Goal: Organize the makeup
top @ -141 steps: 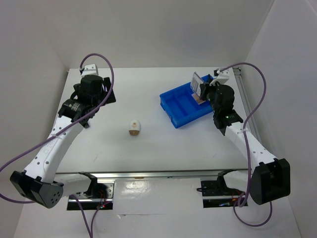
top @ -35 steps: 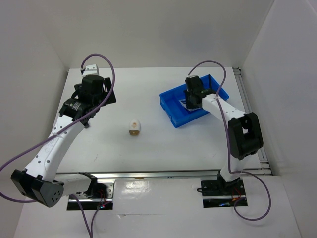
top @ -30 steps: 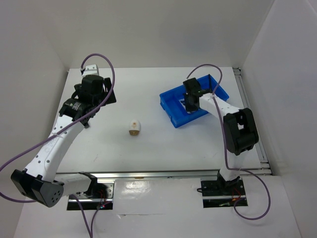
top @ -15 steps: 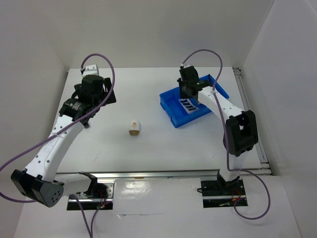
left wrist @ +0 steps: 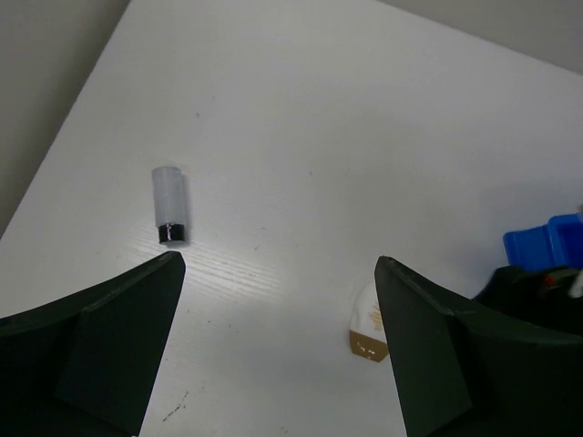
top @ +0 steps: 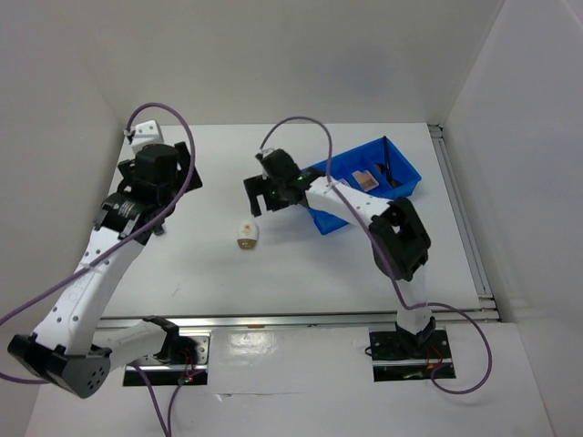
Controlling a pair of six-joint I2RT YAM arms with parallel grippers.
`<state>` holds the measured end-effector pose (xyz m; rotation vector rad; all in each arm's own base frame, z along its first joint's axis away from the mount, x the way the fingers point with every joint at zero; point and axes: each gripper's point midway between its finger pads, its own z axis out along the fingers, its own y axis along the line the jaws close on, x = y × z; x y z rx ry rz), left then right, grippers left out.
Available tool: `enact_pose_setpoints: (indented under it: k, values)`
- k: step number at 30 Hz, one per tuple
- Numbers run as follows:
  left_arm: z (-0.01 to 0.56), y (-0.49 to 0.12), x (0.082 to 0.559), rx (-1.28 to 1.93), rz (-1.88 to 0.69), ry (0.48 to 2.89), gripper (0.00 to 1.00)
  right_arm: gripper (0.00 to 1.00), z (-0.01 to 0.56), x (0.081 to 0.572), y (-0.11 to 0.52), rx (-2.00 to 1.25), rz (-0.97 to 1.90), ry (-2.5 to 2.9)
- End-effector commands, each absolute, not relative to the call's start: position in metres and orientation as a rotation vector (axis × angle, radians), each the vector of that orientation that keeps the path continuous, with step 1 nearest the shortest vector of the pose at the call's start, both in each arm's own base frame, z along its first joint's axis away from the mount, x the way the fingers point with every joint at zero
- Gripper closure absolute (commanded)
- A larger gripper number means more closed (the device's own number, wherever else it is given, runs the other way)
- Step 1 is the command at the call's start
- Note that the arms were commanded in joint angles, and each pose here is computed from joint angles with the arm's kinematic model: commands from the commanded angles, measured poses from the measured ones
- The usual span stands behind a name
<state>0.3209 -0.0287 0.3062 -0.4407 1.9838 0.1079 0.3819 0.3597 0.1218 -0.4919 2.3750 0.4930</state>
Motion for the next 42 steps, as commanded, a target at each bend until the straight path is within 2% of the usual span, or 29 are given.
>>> enact_pose_setpoints:
  k: [1,7,13,22,25,27,29,31,34,42]
  values:
    - [0.340,-0.006,0.307,-0.553,0.132,1.824,0.00,0.00,0.114,0.370,0.389,-0.484,0.591,2.408]
    - [0.337,-0.008,0.307,-0.551,0.129,1.846,0.00,0.00,0.071,0.353,0.420,-0.500,0.558,2.498]
    - [0.337,-0.010,0.306,-0.524,0.120,1.852,0.00,0.00,0.059,0.345,0.442,-0.507,0.553,2.499]
    - [0.333,-0.009,0.305,-0.507,0.133,1.858,0.00,0.00,0.020,0.345,0.435,-0.513,0.196,2.506]
    - [0.333,-0.009,0.305,-0.507,0.133,1.858,0.00,0.05,0.011,0.344,0.429,-0.518,0.115,2.504]
    - [0.333,-0.009,0.305,-0.507,0.133,1.858,0.00,0.14,0.011,0.343,0.427,-0.506,0.081,2.496]
    - [0.334,-0.009,0.306,-0.509,0.128,1.850,0.00,0.18,0.012,0.340,0.426,-0.511,0.042,2.482]
    - [0.334,-0.009,0.306,-0.509,0.128,1.850,0.00,0.18,0.012,0.339,0.419,-0.513,-0.017,2.470]
    - [0.334,-0.011,0.307,-0.504,0.120,1.854,0.00,0.10,0.016,0.335,0.416,-0.512,-0.044,2.469]
    - [0.336,-0.010,0.305,-0.506,0.114,1.846,0.00,0.09,0.012,0.325,0.421,-0.514,0.009,2.516]
